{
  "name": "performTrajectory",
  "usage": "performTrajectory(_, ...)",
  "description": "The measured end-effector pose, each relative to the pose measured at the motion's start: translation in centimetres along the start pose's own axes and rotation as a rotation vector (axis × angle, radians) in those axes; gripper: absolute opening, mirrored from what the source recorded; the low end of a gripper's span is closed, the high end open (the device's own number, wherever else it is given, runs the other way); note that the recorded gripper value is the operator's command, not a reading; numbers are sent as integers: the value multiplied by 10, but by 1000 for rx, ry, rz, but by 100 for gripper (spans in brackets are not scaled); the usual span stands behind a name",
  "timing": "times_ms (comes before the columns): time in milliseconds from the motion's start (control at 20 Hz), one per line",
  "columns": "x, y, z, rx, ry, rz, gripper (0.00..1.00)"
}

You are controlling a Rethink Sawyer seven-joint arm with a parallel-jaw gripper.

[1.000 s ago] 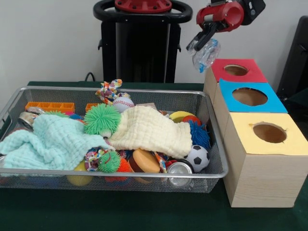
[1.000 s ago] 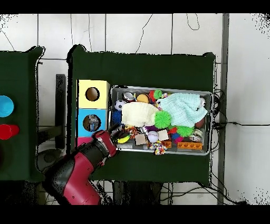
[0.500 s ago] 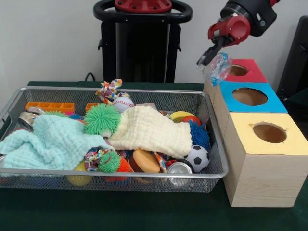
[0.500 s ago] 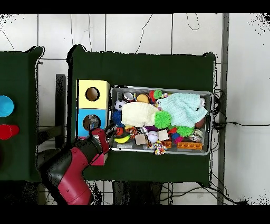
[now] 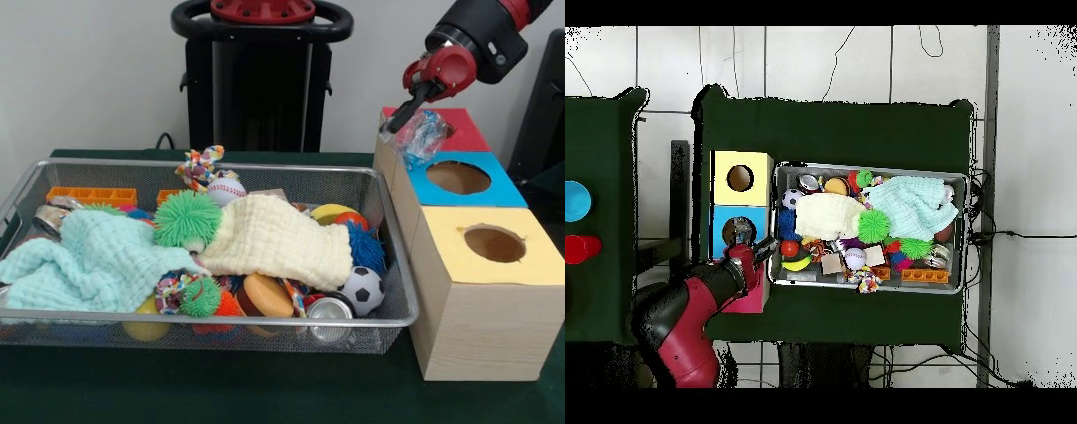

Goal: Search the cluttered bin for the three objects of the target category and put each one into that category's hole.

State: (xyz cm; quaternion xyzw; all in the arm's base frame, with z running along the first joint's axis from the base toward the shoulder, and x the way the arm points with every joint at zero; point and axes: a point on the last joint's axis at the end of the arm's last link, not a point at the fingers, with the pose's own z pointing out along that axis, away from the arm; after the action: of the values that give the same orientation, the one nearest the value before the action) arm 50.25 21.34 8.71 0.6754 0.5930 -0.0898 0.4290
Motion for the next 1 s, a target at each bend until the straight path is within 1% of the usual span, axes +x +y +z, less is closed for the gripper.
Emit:
performTrajectory(200,4,0,0,3,-20,18,0)
performTrajectory(350,7,1,-1,9,-22,29,0)
performTrajectory(450,11,1,-3,19,-13,38,0)
performTrajectory(500,16,2,-5,27,0,45,0)
performTrajectory(650,20,2,-7,34,10,51,0)
performTrajectory(1000,40,0,-15,54,40,58,0)
